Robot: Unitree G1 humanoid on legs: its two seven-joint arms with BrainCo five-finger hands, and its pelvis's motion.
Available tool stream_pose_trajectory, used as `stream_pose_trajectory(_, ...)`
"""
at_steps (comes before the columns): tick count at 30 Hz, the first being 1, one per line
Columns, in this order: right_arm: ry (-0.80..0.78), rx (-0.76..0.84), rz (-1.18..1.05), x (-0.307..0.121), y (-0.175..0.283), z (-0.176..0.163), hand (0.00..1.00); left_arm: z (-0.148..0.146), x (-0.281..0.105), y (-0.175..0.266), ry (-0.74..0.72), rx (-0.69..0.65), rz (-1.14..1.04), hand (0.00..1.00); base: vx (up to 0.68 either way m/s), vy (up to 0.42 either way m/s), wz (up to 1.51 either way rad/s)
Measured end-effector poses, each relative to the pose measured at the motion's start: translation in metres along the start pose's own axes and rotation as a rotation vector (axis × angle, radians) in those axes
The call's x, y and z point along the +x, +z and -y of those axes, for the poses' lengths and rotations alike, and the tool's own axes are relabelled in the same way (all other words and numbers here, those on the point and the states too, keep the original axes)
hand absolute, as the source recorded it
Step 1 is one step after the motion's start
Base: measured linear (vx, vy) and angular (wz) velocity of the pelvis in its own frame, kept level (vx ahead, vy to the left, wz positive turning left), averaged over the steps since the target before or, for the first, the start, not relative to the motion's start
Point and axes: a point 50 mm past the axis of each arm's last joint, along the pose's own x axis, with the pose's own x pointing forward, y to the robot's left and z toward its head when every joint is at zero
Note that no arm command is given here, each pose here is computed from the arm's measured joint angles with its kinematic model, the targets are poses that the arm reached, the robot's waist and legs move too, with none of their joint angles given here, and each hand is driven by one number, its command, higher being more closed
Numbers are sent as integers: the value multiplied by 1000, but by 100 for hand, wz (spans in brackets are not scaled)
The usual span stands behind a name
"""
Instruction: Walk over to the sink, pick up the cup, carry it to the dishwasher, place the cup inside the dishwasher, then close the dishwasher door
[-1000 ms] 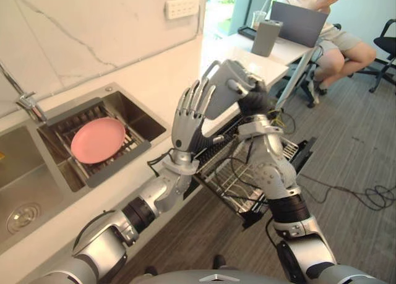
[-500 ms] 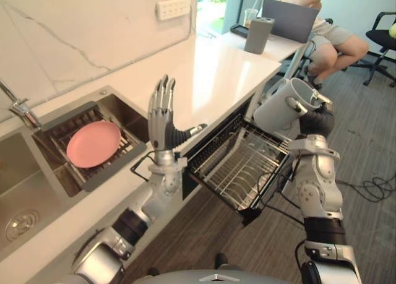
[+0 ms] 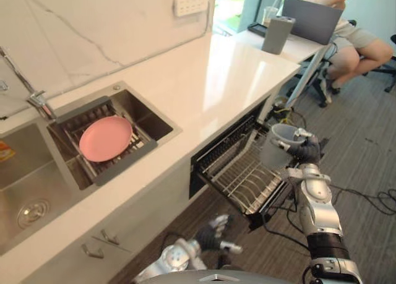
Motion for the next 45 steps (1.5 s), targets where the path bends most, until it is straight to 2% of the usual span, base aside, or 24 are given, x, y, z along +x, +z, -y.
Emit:
stream_pose_trajectory(2, -38, -92, -1, 2, -2, 7, 100, -16, -12, -21, 57, -32, -76, 0, -4, -22, 30)
stream_pose_trajectory(5, -65, -104, 3, 9, 0, 9, 100, -39, -26, -43, 182, -85, -155, 0, -9, 3, 15)
stream_pose_trajectory(7, -84, -109, -4, 14, 0, 10, 100, -59, -43, -65, 321, -39, -255, 0, -29, 10, 19)
stream_pose_trajectory(8, -85, -110, -6, 14, -1, 11, 100, -65, -47, -67, 355, -22, -269, 0, -44, 10, 20)
stream_pose_trajectory(9, -91, -115, -27, 17, -4, 10, 100, -82, -58, -73, 460, 24, -311, 0, -38, 12, 11)
stream_pose_trajectory(11, -94, -139, -35, 17, -7, 11, 100, -93, -66, -78, 526, 15, -333, 0, -30, 15, 9)
stream_pose_trajectory(12, -97, -162, -53, 17, -11, 12, 100, -103, -75, -82, 606, -11, -348, 0, -25, 15, 10)
stream_pose_trajectory(16, -107, -194, -80, 25, -14, 14, 100, -121, -93, -87, 762, -44, -369, 0, -31, 12, 9)
stream_pose_trajectory(19, -128, -206, -77, 40, -5, 19, 100, -135, -104, -85, 878, -25, -378, 0, -8, 7, 7)
stream_pose_trajectory(20, -138, -208, -75, 45, -1, 22, 100, -138, -108, -86, 920, 17, -402, 0, -10, 5, 10)
stream_pose_trajectory(23, -163, -222, -76, 55, 6, 30, 100, -134, -119, -98, 946, 173, -520, 0, -5, -1, 18)
stream_pose_trajectory(29, -220, -214, -8, 85, 48, 53, 100, -136, -117, -94, 953, 226, -502, 0, -6, 0, 13)
stream_pose_trajectory(32, -196, -211, 22, 93, 63, 51, 100, -138, -113, -88, 959, 232, -469, 0, -4, -9, 8)
stream_pose_trajectory(38, -135, -222, -54, 98, 52, 42, 100, -141, -102, -78, 958, 272, -417, 0, 25, -21, 9)
stream_pose_trajectory(45, -68, -276, -85, 105, 52, 28, 100, -145, -91, -64, 992, 439, -414, 0, 48, -23, 4)
